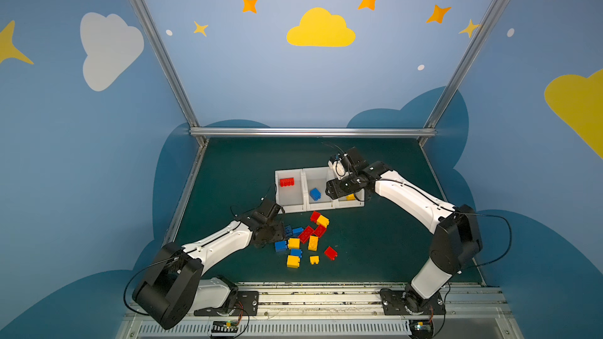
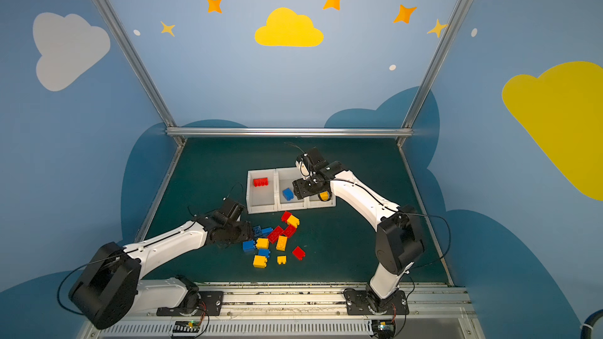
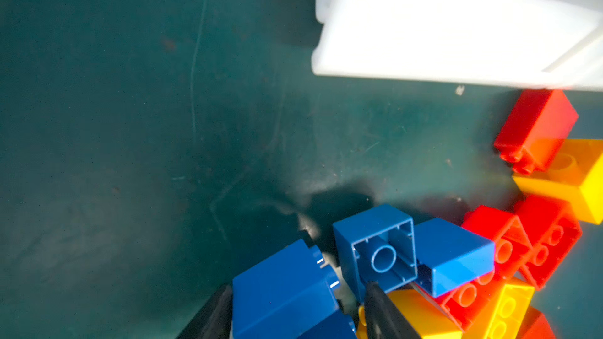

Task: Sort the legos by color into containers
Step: 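Withdraw the right gripper from the bin while the left gripper lowers onto the blue bricks, then close the left gripper on a blue brick in the pile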

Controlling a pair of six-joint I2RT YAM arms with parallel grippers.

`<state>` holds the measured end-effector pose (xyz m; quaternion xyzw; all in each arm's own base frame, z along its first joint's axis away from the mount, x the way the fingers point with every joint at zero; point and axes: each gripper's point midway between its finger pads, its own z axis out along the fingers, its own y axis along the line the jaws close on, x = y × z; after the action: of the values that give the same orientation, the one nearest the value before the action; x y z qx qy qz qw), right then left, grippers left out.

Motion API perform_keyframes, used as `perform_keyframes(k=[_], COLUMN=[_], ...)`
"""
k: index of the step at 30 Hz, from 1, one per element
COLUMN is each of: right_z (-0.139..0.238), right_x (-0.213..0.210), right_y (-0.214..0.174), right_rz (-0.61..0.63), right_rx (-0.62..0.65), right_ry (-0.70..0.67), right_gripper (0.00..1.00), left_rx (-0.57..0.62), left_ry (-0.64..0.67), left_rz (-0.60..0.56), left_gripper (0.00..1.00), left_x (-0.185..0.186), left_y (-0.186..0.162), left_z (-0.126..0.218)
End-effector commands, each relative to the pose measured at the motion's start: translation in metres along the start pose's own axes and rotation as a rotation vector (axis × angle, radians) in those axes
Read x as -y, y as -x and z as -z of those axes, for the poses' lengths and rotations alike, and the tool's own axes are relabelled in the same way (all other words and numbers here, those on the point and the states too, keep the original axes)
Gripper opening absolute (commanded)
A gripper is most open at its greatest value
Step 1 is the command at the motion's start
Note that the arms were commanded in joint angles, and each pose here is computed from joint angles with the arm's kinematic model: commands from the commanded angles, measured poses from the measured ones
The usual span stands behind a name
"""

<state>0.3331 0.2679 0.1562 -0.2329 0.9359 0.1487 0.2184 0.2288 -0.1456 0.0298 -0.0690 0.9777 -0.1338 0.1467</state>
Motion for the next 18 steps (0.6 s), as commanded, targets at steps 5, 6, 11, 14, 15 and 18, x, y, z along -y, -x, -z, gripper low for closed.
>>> perform_keyframes(k=[5,6,11,14,15,18], right_z=[0.0079,0.0072,0.0081,0.0086,0.0085,0.0091], right_x=[0.0007,0.0005,-0.0001,0.0013,0.0006,0.0004], right_y=[0.0046,0.0041,0.0041,0.0041,0.0044,0.0038], right_rz=[-0.012,-0.013,-0.015,-0.019,-0.02,-0.018], right_rx=[0.026,0.025,0.024,0.025,0.026,0.025], right_ry=[0.003,0.003,0.007,0.0,0.003,0.005], right_gripper=[0.72,0.72,0.72,0.71,0.71,0.71], left_rx=[0.015,0.013,0.01,0.015,0.017,0.024], left_ry=[0.016,0.019,0.024,0.024,0.025,0.021], left_rz=[-0.003,-0.005,-0.01,-0.016,-0.019,-0.025], left_gripper=[0.57,0.56,0.5,0.48,0.48,0.46], left_x=[-0.0017,-0.002,-0.0027,-0.0028,-0.0031,-0.002], left_y=[0.0035,0.0031,0.0031,0.004,0.0041,0.0056], left_z=[0.0008,0.0006,0.0002,0.0011,0.0017,0.0043])
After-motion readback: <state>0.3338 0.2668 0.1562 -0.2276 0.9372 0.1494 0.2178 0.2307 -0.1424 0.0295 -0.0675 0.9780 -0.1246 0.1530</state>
